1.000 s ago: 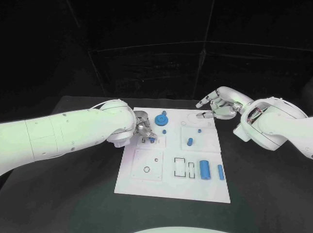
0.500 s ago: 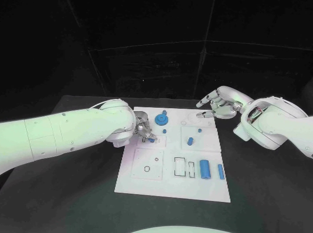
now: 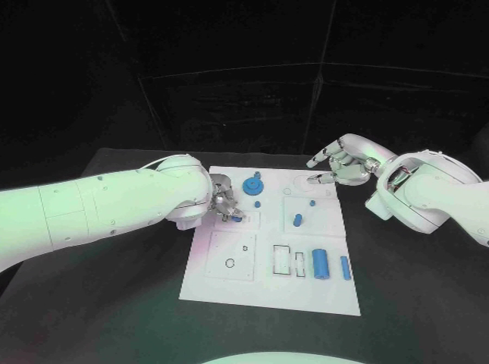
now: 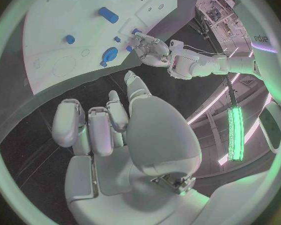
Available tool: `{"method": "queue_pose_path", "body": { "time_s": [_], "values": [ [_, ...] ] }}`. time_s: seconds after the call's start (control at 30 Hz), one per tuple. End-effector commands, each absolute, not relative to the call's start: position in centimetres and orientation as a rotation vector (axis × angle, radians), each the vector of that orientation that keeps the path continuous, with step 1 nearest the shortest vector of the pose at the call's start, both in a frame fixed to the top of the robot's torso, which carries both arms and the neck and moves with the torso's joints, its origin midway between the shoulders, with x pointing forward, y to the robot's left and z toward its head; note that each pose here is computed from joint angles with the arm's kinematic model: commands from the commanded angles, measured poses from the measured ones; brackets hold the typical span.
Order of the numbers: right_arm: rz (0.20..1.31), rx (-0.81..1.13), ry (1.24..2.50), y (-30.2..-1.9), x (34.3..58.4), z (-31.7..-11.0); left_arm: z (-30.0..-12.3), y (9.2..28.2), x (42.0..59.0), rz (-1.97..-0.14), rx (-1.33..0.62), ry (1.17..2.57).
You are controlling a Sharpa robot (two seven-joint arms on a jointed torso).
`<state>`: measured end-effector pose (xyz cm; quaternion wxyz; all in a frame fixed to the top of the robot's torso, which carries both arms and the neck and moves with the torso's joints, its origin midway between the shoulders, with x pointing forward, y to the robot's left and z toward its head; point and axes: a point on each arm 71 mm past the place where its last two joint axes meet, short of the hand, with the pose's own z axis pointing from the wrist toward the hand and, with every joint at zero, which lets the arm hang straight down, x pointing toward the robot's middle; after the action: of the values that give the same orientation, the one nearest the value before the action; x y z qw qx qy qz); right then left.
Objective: Assemble the parts on the task board
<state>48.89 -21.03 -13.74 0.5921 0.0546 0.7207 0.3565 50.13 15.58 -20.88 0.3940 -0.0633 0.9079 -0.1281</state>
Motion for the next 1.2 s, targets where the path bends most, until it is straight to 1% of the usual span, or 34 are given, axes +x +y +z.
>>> {"method": "queue_pose_path", "body": {
  "time_s": [0.03, 0.6, 1.2],
  "values": [
    [0.833, 0.117, 1.678, -20.91, 48.89, -13.64, -21.24, 15.72, 49.97, -0.291, -0.141, 2.332],
    [0.835, 0.117, 1.675, -20.85, 48.87, -13.62, -21.46, 15.28, 50.47, -0.291, -0.153, 2.357],
    [0.836, 0.117, 1.672, -20.84, 48.84, -13.59, -21.49, 15.08, 50.74, -0.290, -0.158, 2.353]
  ]
}}
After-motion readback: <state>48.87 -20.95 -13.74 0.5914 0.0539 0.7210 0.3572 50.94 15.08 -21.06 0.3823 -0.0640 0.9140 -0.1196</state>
